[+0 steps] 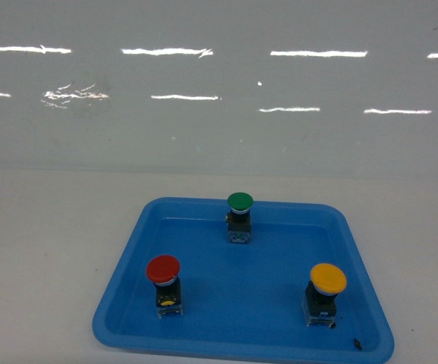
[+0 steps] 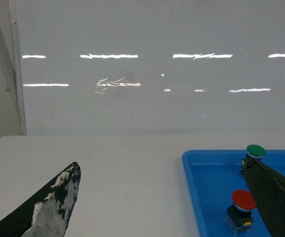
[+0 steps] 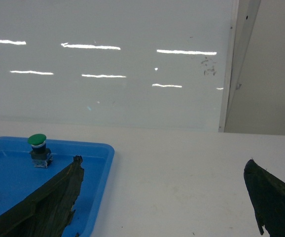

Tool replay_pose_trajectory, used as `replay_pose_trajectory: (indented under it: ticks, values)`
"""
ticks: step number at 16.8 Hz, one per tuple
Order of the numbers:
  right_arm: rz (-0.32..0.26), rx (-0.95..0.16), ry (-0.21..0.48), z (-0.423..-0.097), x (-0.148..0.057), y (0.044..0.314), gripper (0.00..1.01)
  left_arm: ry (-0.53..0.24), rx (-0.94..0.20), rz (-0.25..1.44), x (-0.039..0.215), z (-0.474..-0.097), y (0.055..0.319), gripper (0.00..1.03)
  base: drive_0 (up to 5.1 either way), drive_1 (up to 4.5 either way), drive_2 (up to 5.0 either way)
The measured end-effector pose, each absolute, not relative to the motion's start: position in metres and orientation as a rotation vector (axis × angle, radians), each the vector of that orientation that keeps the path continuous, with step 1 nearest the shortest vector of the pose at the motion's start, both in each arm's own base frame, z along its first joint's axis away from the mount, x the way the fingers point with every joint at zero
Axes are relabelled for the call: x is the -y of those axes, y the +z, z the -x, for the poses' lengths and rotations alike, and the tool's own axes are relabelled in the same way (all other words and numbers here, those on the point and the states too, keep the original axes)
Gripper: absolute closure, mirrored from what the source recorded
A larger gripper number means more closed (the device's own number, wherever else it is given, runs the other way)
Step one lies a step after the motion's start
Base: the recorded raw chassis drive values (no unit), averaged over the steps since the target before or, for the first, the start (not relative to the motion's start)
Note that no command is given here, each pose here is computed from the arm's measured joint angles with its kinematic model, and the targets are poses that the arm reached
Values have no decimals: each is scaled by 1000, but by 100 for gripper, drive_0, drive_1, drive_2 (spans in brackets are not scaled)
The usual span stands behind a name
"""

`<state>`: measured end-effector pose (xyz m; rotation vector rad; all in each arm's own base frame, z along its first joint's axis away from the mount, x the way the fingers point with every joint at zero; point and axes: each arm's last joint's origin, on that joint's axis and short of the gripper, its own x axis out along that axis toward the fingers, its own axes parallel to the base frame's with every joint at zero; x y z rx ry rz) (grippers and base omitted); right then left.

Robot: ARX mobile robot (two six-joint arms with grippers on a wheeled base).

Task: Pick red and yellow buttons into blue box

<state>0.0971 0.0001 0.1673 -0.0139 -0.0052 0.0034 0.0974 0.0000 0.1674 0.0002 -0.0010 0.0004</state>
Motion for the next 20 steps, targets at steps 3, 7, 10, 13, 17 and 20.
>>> replay_pose_trajectory:
  ticks: [3,7,10,13,17,20]
  values:
    - [14,5,3,-97,0,167,3,0,1,0,0,-97,167,5,0,0,0]
    - [14,5,3,-97,0,167,3,0,1,0,0,-97,167,5,0,0,0]
    - [14,5,3,-97,0,167,3,0,1,0,0,-97,167,5,0,0,0]
    - [14,5,3,-97,0,167,3,0,1,0,0,-97,167,5,0,0,0]
    - [33,28,71,-111,-9,172,3,-69,40,-8,2,-109,174,5,0,0,0]
    - [47,-24,146,-130,-20,167,3,-138,-2,-8,3,-134,179,5,0,0,0]
